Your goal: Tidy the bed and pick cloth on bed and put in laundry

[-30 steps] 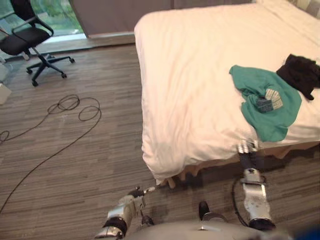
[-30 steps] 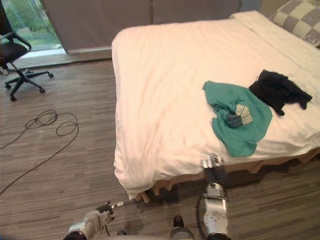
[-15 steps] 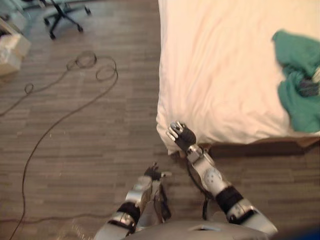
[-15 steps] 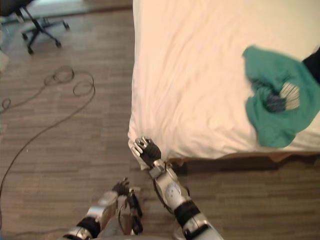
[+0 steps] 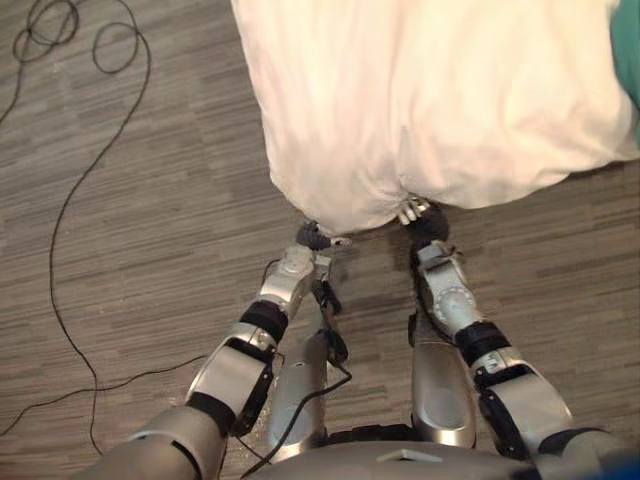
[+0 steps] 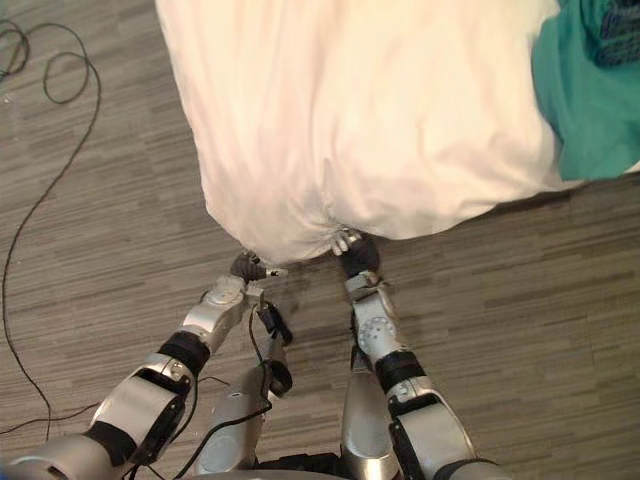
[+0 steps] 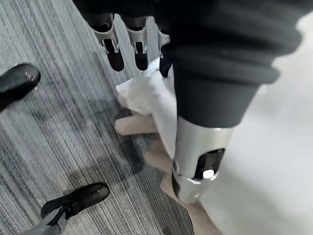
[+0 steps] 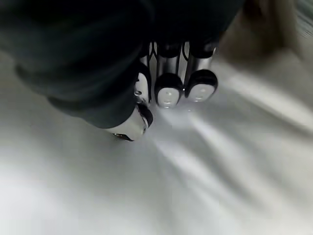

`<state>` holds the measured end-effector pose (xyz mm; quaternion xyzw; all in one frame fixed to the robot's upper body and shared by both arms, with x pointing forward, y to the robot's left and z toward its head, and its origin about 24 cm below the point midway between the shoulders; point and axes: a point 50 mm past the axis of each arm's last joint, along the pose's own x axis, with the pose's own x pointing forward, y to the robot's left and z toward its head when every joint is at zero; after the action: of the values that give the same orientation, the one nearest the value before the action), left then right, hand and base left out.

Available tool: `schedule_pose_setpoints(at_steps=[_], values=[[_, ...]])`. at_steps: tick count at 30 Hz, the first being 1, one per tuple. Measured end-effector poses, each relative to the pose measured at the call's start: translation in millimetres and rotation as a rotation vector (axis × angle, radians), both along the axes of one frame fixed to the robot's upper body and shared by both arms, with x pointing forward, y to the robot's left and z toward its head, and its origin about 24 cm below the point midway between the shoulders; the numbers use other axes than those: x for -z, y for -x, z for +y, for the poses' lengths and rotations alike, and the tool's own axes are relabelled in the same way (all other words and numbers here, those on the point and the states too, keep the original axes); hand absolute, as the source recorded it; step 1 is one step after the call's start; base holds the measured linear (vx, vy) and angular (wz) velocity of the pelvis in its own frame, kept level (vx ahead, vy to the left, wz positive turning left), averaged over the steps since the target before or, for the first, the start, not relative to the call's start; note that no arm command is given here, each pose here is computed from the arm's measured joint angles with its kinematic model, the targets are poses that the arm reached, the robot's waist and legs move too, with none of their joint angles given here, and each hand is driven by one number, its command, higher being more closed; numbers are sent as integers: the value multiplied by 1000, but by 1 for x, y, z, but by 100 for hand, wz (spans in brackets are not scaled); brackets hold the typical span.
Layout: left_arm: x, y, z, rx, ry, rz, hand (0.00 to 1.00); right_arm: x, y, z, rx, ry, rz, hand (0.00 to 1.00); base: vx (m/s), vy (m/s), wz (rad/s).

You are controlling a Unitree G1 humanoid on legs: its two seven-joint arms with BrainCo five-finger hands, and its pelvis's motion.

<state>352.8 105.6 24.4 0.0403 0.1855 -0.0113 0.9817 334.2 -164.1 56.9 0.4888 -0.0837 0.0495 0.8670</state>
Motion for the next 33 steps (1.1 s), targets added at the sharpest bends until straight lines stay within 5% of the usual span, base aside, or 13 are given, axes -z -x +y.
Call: schedule_pose_setpoints(at_steps=[10,17,23,33], values=[[-5,-7,23,-76,79,38,0,-33,35,-126,428,-136,-230,100,21,-24,-22],[17,4,41,-82,184,110,0,-98,93,-186,587,-134,-683,100,22,-17,-7],[62,39,36,-69,224,239,0,-137,107,-161,447,-106,-932,100,4,6,0],[95,75,-13,28,239,372,0,-105,43,-21,-1,-275,-601,100,-3,15,17]])
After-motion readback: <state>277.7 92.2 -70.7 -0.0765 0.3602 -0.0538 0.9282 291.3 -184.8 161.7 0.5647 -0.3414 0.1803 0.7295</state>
